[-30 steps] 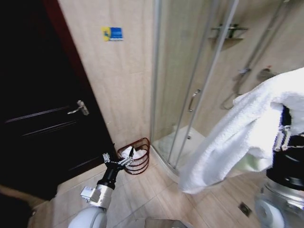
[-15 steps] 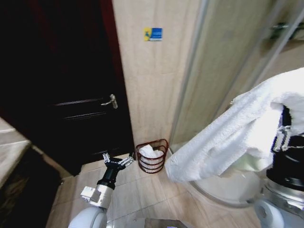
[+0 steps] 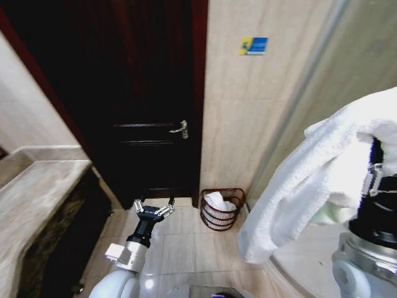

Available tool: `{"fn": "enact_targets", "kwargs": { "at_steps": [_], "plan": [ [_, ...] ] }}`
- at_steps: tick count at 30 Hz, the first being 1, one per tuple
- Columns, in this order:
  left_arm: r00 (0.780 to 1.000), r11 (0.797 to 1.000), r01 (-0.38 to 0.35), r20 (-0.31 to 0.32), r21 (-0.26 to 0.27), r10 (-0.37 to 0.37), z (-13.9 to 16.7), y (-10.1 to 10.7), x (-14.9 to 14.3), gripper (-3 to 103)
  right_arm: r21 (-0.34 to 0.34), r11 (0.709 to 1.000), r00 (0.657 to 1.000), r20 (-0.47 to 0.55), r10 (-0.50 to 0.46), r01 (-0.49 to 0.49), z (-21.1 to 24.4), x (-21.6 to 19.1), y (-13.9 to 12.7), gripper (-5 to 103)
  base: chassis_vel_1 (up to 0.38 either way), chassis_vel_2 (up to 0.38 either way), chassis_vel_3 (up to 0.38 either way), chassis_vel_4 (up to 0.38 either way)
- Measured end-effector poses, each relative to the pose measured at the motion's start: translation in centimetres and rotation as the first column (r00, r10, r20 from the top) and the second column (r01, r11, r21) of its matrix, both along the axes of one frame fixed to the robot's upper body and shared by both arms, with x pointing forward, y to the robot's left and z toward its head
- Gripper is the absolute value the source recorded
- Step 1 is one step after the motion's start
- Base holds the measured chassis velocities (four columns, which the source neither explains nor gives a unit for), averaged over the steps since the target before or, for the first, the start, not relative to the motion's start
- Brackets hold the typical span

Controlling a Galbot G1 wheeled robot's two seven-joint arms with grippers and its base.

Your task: Discard the used towel into the hamper.

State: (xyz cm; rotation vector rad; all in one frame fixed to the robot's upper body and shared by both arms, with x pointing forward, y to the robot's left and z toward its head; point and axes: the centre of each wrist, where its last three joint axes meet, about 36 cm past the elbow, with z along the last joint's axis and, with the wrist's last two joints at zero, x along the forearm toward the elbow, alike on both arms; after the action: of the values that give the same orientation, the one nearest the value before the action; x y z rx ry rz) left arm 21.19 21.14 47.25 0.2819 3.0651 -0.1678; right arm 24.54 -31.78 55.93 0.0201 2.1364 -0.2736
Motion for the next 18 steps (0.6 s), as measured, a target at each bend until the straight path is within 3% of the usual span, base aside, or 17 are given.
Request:
{"fn": "enact_targets", "kwargs": {
  "at_steps": [18],
  "plan": [
    [1.0,1.0,0.0,0.0,0.0,0.0,0.0,0.0,0.0,100,0.003,1.0,1.0,-0.002,0.015,-0.015,-0.06,0.1,0.21,20,0.023,0.026,0.023,0.024]
  ]
}}
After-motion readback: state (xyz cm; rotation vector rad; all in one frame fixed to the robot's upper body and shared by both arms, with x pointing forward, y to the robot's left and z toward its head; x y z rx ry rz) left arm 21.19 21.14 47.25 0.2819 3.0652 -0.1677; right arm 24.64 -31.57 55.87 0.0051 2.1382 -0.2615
